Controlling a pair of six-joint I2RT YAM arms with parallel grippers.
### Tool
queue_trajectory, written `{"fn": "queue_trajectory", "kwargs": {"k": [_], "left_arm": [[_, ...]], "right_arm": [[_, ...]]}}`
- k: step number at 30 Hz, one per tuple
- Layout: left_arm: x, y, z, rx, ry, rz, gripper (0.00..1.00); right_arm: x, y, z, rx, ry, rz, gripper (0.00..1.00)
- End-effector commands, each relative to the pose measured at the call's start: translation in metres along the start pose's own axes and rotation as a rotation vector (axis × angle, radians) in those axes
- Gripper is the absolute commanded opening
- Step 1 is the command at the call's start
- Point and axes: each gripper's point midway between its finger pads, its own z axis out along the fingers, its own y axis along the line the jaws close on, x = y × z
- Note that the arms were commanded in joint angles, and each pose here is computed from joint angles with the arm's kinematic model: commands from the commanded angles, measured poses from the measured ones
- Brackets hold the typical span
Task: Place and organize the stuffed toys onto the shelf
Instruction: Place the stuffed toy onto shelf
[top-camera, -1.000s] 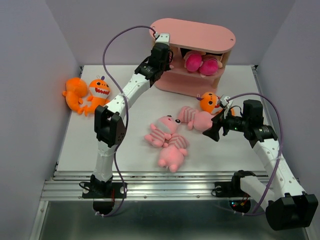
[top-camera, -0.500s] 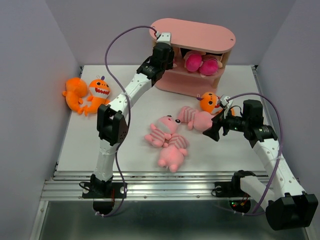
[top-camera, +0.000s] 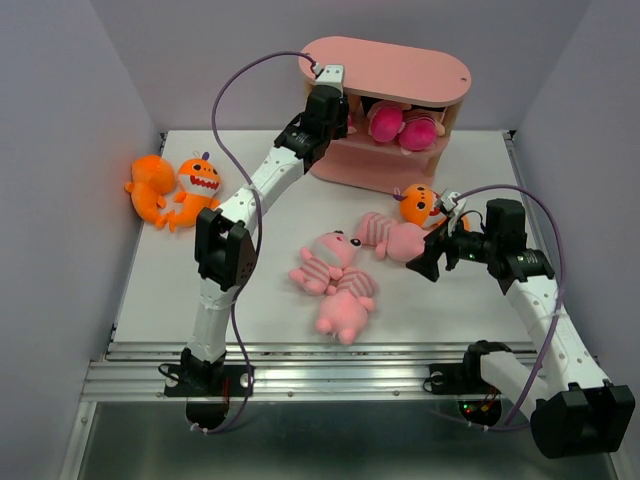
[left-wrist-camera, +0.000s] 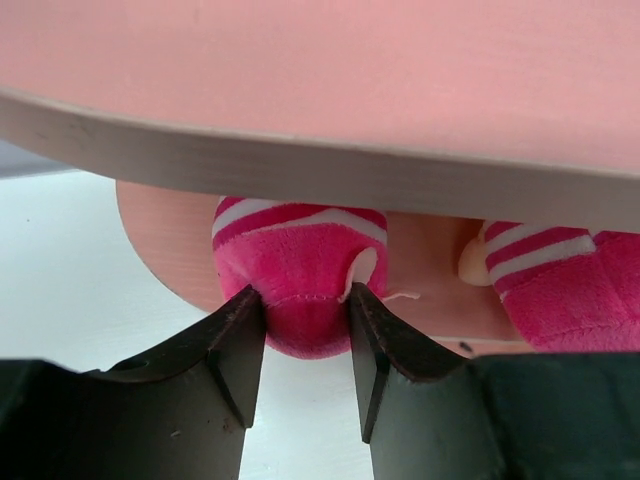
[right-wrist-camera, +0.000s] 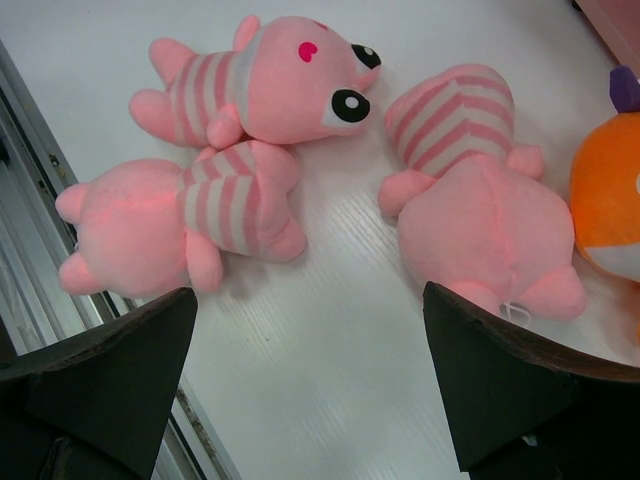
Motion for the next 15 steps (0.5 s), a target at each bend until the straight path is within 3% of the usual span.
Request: {"fn": "queue_trajectory", "kwargs": {"k": [1, 9, 15], "left_arm": [[-0.0387, -0.0028, -0.0086, 0.015, -0.103, 0.000, 0.48], [-0.0392, 0.0009, -0.0096, -0.002, -0.103, 0.037, 0.54], [-0.0388, -0.0008, -0.0126, 0.009, -0.093, 0.053, 0.71]], "right_arm": [[-0.0062, -0.0063, 0.0001, 0.021, -0.026, -0.033, 1.00], [-0.0055, -0.0075, 0.0007, 0.023, -0.023, -0.032, 1.00], [-0.0041, -0.0083, 0.0010, 0.026, -0.019, -0.030, 1.00]]}}
